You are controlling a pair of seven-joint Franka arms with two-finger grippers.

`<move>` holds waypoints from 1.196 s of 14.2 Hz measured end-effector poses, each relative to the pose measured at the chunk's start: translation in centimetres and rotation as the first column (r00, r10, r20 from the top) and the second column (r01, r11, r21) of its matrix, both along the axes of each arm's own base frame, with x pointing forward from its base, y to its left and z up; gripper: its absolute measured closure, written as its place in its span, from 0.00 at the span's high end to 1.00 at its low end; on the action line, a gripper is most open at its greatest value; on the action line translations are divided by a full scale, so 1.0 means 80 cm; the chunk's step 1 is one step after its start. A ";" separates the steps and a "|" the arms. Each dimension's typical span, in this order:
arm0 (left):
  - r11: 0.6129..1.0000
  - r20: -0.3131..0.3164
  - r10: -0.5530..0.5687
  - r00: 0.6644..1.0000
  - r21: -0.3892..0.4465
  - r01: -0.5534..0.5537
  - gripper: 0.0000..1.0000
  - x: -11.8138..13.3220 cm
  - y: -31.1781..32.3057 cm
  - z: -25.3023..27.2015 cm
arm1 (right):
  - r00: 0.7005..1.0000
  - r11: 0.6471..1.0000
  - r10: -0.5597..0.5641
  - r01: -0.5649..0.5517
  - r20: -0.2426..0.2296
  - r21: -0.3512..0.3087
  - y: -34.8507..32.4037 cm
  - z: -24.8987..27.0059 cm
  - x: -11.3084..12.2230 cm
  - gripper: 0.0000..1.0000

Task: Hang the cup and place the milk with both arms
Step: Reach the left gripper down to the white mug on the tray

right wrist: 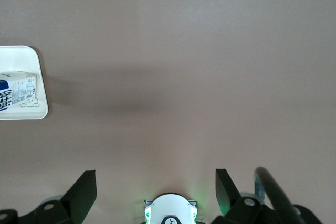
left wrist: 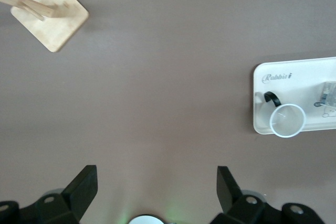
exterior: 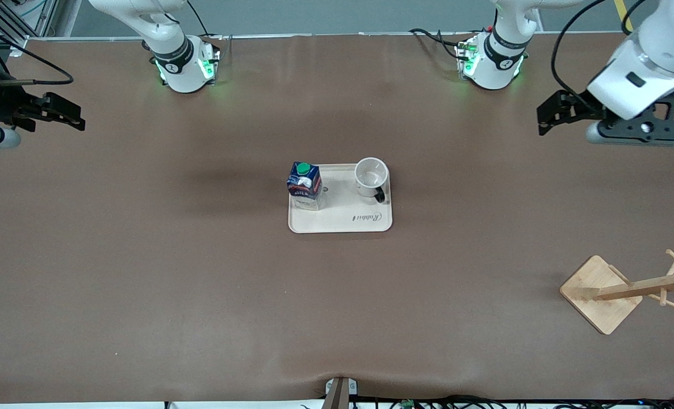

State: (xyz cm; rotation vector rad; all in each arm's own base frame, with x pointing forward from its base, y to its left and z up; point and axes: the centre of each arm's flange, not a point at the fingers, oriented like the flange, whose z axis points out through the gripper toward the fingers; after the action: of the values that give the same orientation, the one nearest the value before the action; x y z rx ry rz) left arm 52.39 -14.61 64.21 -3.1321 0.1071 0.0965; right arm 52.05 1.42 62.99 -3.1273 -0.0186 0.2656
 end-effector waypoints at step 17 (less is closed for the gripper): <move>0.944 -0.005 0.328 0.945 -0.048 -0.327 1.00 -0.088 -0.253 -0.286 | 1.000 1.000 0.002 -0.002 -0.010 0.000 0.001 -0.006 0.004 1.00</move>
State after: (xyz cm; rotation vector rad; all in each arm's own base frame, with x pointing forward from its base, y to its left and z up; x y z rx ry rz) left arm 45.31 -34.88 41.29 -3.1642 -0.4203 0.0908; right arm 52.33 1.53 62.48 -3.1263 -0.0216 0.2811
